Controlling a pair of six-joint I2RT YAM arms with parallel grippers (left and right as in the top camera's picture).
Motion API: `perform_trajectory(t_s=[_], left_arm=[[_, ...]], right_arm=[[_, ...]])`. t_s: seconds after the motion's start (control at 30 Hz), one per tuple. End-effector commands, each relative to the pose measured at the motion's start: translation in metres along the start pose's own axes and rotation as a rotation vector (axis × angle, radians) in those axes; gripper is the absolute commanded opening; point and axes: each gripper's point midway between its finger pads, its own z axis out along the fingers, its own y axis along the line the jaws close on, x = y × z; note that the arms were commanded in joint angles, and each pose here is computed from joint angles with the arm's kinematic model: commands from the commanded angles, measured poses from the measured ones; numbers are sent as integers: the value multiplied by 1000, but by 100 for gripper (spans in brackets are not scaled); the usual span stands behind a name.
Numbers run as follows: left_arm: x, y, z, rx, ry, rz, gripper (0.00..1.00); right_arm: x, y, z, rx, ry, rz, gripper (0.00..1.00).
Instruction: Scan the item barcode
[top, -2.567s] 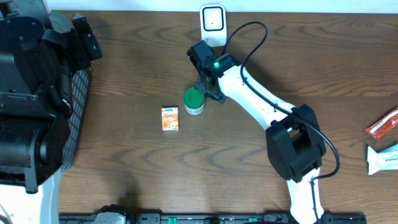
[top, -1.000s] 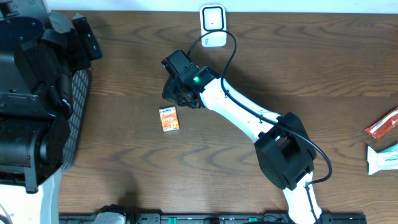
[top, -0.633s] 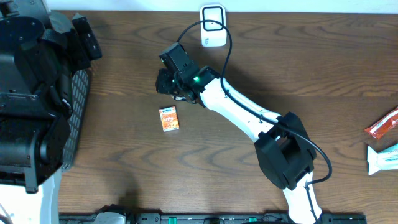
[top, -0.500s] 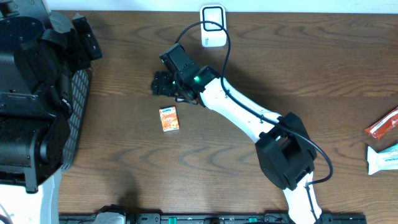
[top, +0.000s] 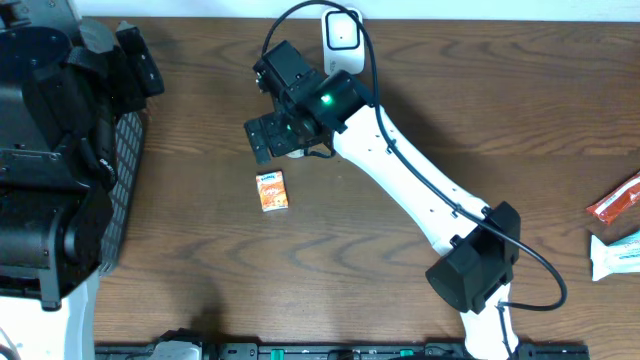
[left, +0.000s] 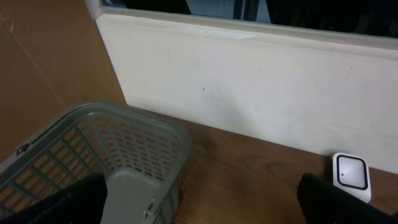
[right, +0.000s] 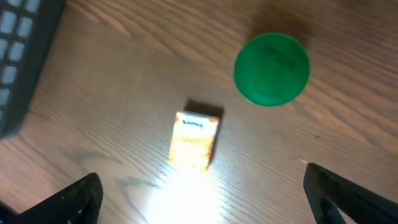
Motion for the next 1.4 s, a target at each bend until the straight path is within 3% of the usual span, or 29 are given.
perform_trajectory(t_s=[0.0,0.1,0.2,0.5,1.37], left_arm=[[0,2,0,-7,-1,-10,98],[0,2,0,-7,0,-10,98],[0,2,0,-7,-1,-10,98],[0,2,0,-7,0,-10,98],[0,2,0,-7,-1,-10,98]], right_arm=[[-2,-10,0,51,-18,-66,99],[2,-18,14,76,13,-129,99],[-1,-38,30,165,16,-83,99],[-39,-70,54,171,-90,-45,99],[-31,-66,143,84,-35,-96,99]])
